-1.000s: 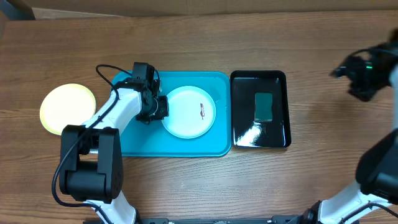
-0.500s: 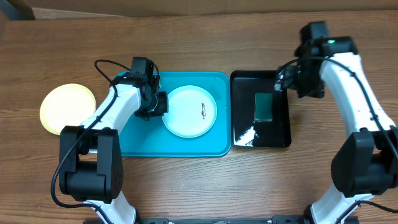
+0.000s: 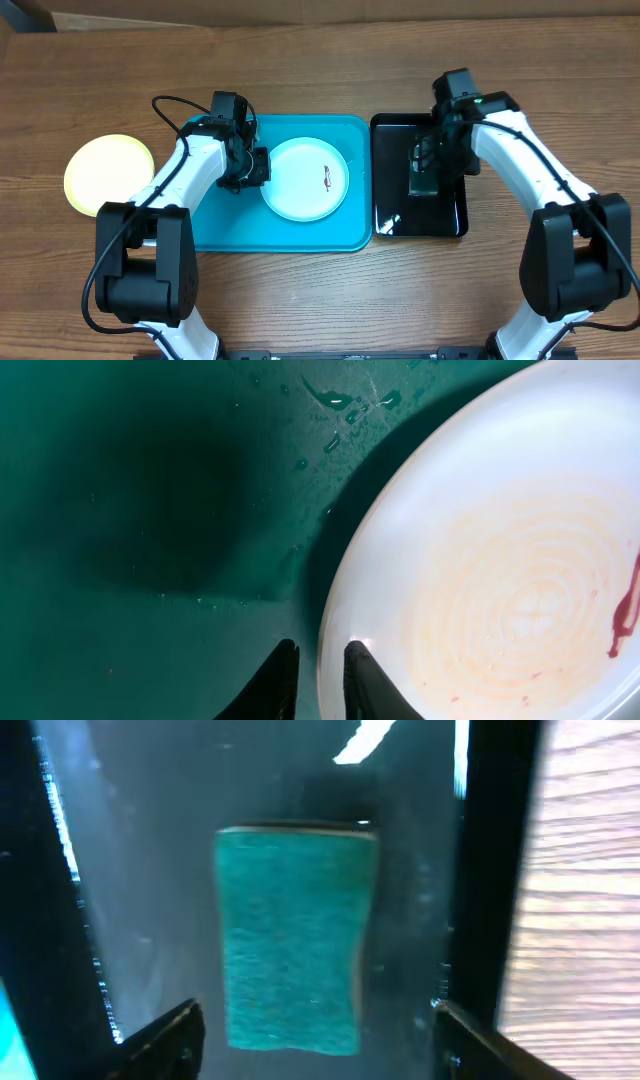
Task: Clean dirty plates on tray and stack at the side
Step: 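Lower the right gripper into the black tray and pinch the sponge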
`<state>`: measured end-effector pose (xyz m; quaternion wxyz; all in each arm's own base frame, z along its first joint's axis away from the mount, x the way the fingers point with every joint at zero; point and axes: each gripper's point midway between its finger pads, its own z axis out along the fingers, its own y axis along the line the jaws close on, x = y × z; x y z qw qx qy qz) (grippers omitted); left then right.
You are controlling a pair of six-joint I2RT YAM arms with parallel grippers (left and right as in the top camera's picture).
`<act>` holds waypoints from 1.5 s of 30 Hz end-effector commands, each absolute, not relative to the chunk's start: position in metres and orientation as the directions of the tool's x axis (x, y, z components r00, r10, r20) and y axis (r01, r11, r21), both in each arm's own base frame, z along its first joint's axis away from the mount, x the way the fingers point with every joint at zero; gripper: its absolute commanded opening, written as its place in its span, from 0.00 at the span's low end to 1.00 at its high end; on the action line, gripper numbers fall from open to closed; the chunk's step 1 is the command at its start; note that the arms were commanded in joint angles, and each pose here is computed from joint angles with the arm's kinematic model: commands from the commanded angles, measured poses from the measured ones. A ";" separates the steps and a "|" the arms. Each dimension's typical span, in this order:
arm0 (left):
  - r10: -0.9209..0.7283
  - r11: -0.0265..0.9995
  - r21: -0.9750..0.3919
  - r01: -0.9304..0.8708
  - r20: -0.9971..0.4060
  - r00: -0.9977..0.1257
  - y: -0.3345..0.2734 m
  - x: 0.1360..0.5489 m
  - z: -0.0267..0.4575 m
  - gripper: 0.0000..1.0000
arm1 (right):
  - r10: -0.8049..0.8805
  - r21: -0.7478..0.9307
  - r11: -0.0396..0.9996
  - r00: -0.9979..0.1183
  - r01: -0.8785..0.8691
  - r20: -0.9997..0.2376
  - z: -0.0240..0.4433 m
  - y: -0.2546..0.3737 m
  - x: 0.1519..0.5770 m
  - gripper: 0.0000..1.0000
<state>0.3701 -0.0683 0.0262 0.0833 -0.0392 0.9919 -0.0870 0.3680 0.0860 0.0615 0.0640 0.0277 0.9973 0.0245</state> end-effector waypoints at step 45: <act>-0.093 0.981 -0.181 -0.065 -0.150 -0.984 -0.067 0.372 0.022 0.22 | 0.027 0.029 0.999 -0.978 0.022 -0.209 0.016 0.092 0.366 0.44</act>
